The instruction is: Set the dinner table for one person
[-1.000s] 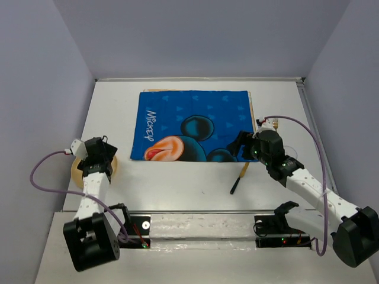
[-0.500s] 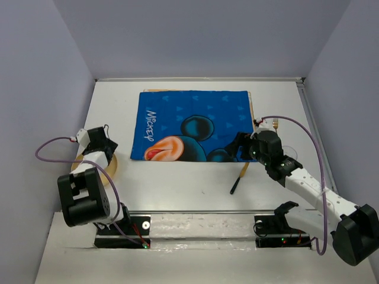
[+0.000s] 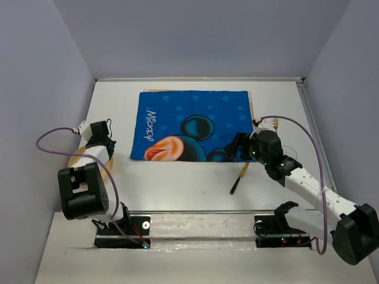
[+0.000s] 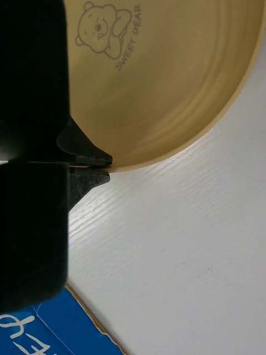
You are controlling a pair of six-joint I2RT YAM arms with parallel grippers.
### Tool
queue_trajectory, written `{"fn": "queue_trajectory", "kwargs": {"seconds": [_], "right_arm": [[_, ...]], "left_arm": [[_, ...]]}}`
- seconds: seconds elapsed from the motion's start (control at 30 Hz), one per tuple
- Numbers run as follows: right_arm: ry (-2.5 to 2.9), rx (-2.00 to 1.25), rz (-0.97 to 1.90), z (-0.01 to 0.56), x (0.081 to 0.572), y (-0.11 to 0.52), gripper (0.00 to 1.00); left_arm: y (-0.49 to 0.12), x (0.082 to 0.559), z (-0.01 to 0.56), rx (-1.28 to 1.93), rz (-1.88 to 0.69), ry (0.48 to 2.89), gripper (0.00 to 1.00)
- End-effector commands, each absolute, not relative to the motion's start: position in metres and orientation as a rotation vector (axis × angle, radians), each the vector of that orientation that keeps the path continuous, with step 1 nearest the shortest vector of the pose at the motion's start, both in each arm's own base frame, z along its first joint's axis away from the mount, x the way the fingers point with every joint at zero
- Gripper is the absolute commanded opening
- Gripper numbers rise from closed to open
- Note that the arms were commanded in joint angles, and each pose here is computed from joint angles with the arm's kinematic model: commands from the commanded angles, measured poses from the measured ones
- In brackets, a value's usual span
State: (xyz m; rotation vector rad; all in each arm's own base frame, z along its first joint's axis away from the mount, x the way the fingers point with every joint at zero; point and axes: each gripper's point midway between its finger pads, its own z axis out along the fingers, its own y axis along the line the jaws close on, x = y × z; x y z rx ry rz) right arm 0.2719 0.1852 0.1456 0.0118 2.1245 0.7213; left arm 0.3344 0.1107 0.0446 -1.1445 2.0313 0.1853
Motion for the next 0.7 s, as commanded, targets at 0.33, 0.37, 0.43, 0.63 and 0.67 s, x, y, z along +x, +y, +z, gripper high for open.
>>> {"fn": "queue_trajectory", "kwargs": {"seconds": [0.33,0.37,0.43,0.63,0.67], "right_arm": [[2.005,0.048,0.629,0.186,0.29,0.173,0.84],[2.006,0.05,0.614,0.186,0.289,0.17,0.84],[2.009,0.088,0.54,0.188,0.291,0.157,0.84],[2.0,0.193,0.425,0.19,0.293,0.134,0.84],[1.975,0.254,0.357,0.191,0.298,0.117,0.84]], "left_arm": [[-0.087,0.419,0.255,-0.449,0.069,1.884,0.0],[-0.098,0.421,0.258,-0.433,0.028,1.885,0.0],[-0.127,0.422,0.272,-0.375,-0.019,1.864,0.0],[-0.233,0.441,0.272,-0.078,-0.005,1.955,0.0],[-0.256,0.44,0.243,0.019,0.043,2.014,0.0]]}}
